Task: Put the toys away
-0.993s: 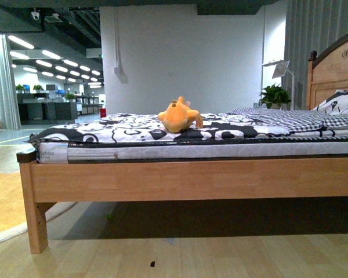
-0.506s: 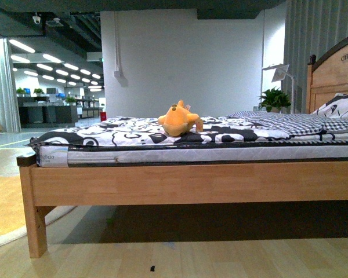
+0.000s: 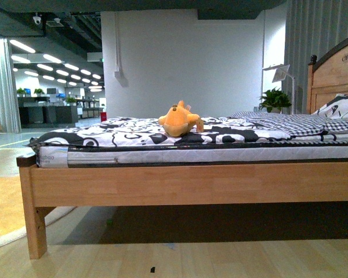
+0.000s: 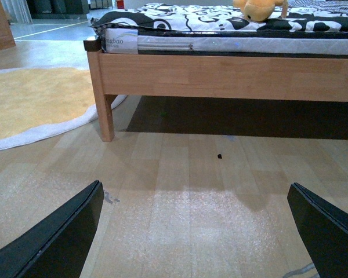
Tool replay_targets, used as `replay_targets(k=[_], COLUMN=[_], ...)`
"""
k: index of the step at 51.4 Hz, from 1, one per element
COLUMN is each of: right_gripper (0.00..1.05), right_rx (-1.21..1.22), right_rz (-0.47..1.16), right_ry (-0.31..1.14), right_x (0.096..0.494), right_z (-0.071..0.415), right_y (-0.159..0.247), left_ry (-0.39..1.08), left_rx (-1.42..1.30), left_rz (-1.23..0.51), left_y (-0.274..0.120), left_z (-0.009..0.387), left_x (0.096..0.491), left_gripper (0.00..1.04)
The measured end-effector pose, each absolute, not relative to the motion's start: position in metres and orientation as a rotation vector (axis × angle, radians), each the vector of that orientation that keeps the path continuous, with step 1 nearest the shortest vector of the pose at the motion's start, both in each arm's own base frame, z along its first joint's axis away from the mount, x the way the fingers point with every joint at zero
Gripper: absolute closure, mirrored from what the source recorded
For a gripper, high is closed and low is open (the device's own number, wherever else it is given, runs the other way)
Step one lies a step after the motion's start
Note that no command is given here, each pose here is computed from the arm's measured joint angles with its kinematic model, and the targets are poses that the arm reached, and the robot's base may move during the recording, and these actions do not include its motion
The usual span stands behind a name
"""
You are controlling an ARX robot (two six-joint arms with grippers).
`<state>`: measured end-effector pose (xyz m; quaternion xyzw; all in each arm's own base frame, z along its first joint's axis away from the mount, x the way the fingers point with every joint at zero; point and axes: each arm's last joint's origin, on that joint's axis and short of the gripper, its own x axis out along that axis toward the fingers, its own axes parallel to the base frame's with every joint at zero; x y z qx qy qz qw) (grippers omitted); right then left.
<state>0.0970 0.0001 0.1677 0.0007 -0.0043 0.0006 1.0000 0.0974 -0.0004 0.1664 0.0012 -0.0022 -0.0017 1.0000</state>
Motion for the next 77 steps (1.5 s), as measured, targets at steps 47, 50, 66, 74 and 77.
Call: replay_targets(k=[47, 50, 66, 74, 77], right_gripper=[0.06, 0.06, 0.06, 0.06, 0.06], right_rx=[0.001, 0.001, 0.001, 0.001, 0.001], right_rz=[0.001, 0.001, 0.001, 0.001, 0.001], right_ry=[-0.009, -0.009, -0.009, -0.009, -0.009], right_x=[0.097, 0.097, 0.097, 0.097, 0.097], right_z=[0.1677, 0.1677, 0.1677, 0.1677, 0.1677], right_y=[0.0001, 0.0001, 0.0001, 0.0001, 0.0001], left_ry=[-0.004, -0.004, -0.004, -0.004, -0.004], left_rx=[0.002, 0.002, 0.002, 0.002, 0.002], left_rz=[-0.004, -0.003, -0.003, -0.004, -0.003], left_y=[-0.0004, -0.0004, -0.0004, -0.0004, -0.0004], left_z=[0.1664, 0.1664, 0.1664, 0.1664, 0.1664], left_x=[0.0974, 0.0974, 0.0974, 0.0974, 0.0974], left_gripper=[0.06, 0.06, 0.06, 0.06, 0.06])
